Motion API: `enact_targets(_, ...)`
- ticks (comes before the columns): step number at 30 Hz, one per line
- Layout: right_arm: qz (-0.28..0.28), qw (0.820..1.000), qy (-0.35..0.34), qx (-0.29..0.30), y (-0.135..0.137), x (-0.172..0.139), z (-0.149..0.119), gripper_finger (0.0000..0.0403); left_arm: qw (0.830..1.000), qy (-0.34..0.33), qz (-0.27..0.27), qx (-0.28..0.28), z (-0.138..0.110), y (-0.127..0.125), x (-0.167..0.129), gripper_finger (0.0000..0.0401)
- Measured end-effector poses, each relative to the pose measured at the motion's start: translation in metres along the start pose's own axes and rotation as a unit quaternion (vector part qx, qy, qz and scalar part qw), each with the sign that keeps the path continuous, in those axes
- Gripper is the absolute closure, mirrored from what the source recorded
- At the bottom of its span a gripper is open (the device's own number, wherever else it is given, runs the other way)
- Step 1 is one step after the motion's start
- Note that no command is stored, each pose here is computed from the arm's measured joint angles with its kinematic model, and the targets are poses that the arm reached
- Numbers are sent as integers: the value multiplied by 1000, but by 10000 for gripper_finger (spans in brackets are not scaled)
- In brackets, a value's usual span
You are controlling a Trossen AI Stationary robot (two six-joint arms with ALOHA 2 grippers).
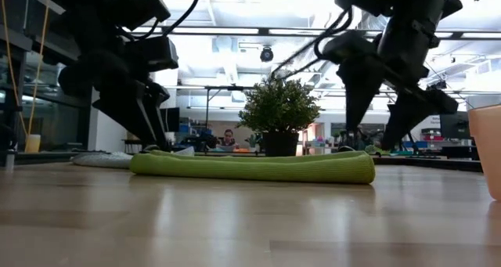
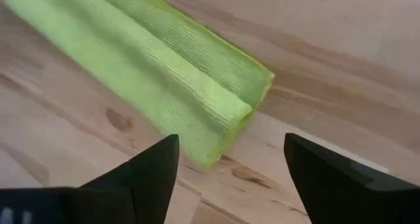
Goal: Fold microfiber towels
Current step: Fold the green microfiber towel
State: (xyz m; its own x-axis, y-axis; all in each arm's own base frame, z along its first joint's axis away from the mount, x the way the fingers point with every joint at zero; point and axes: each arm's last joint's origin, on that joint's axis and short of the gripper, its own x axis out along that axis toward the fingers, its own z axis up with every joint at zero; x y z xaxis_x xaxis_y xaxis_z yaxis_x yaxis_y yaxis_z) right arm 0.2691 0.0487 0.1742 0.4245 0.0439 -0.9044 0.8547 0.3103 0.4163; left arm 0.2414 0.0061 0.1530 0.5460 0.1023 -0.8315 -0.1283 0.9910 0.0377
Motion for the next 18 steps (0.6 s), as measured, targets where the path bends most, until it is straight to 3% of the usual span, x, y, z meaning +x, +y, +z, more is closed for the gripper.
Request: enact_targets(18, -23, 995, -5, 94, 2, 49, -4, 136, 998, -1, -16, -60, 1, -1, 0, 217)
